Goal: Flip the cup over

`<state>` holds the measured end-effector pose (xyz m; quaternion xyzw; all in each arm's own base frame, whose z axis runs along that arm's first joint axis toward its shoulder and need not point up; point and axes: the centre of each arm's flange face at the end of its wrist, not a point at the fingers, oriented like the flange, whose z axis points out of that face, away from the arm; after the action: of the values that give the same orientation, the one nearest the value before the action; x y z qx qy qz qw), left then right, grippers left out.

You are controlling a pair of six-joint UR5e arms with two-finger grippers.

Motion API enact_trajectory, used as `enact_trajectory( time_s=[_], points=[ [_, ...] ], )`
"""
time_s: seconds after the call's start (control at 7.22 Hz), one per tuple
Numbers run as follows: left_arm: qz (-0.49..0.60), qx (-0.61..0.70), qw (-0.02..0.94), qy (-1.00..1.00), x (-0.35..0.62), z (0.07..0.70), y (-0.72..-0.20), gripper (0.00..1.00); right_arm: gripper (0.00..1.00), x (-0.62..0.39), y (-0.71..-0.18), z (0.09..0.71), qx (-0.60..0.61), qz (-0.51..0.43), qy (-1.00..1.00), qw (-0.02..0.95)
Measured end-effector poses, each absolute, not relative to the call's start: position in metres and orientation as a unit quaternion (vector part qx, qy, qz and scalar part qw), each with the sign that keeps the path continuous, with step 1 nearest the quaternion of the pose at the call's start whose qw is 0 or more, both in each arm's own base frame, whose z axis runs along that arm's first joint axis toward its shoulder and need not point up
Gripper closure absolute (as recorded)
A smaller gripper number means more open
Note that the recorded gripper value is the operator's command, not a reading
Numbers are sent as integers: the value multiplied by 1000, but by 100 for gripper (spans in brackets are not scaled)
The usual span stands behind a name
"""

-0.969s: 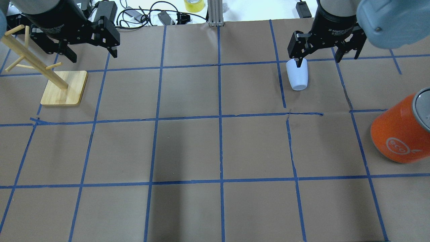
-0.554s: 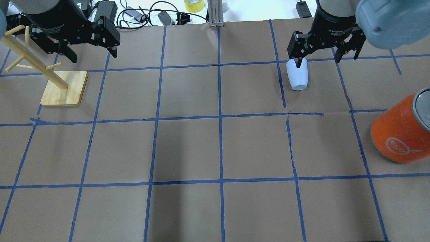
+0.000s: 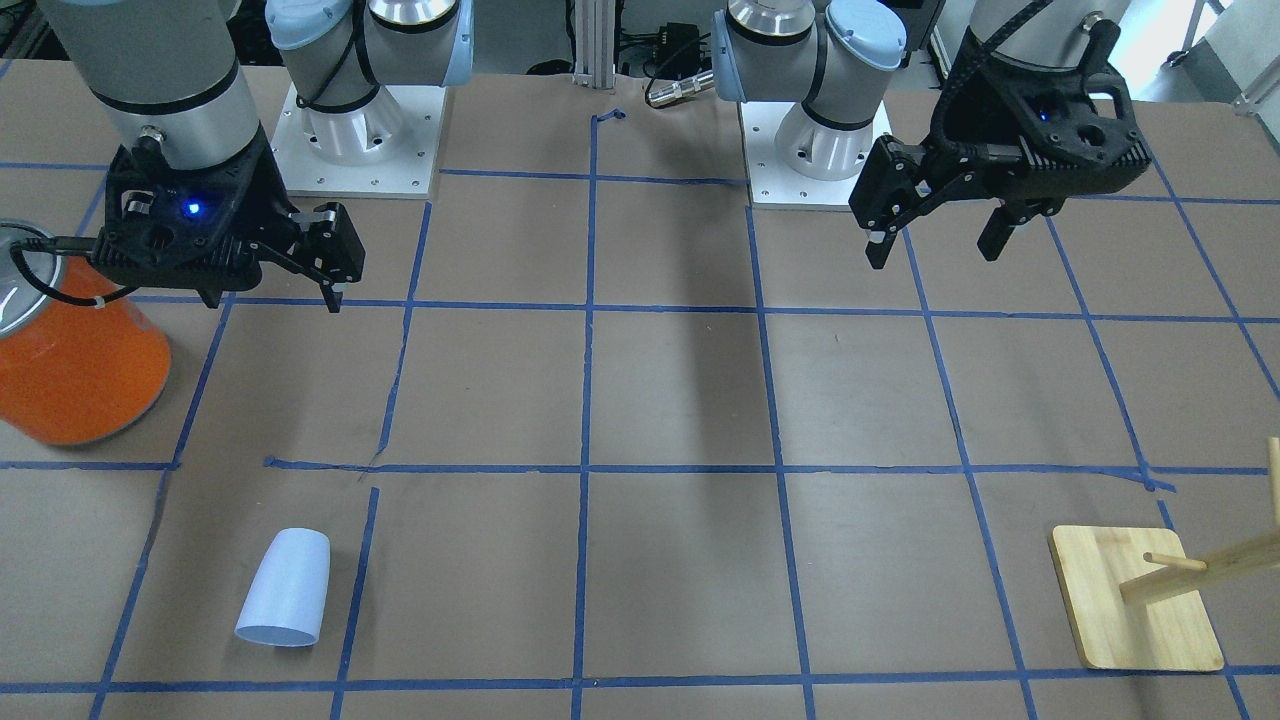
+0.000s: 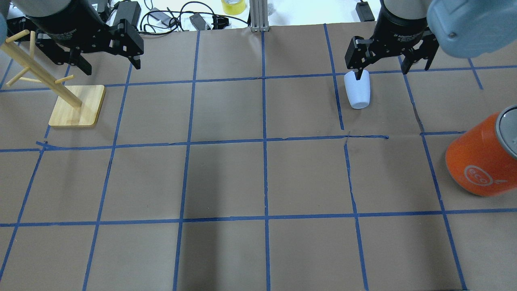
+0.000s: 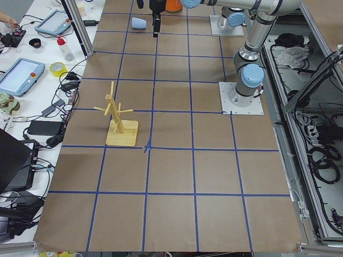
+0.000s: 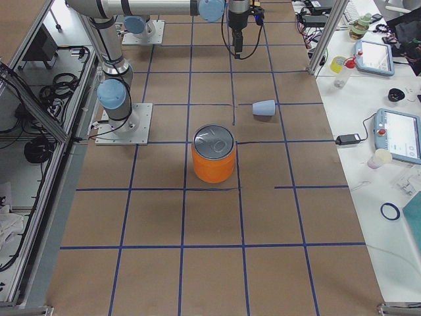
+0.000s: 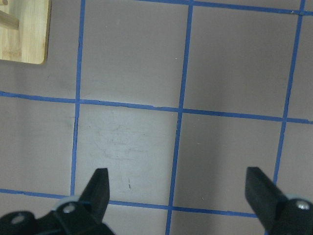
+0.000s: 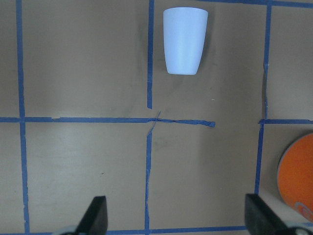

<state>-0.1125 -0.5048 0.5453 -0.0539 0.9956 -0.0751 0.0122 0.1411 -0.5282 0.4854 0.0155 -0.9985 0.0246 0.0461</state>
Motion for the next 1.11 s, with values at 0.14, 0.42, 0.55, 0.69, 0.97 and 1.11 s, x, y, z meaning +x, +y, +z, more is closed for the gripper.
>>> enact_trajectory(
  time_s=[0.14, 0.42, 0.55, 0.69, 0.97, 1.11],
  points=[
    [-75, -54, 12, 996, -112, 545, -505, 0, 0, 139, -529, 485, 14, 25, -999, 46],
    [-76, -55, 12, 996, -112, 546, -505, 0, 0, 129, -532, 484, 3, 23, -998, 52],
    [-76, -55, 12, 996, -112, 546, -505, 0, 0, 115, -535, 483, -10, 22, -998, 53],
    [-76, -55, 12, 996, -112, 546, -505, 0, 0, 100, -542, 480, -23, 24, -998, 50],
    [-76, -55, 12, 995, -112, 546, -505, 0, 0, 85, -571, 445, -31, 19, -998, 49],
    [-76, -55, 12, 995, -112, 546, -506, 0, 0, 83, -590, 418, -28, 22, -998, 49]
  ],
)
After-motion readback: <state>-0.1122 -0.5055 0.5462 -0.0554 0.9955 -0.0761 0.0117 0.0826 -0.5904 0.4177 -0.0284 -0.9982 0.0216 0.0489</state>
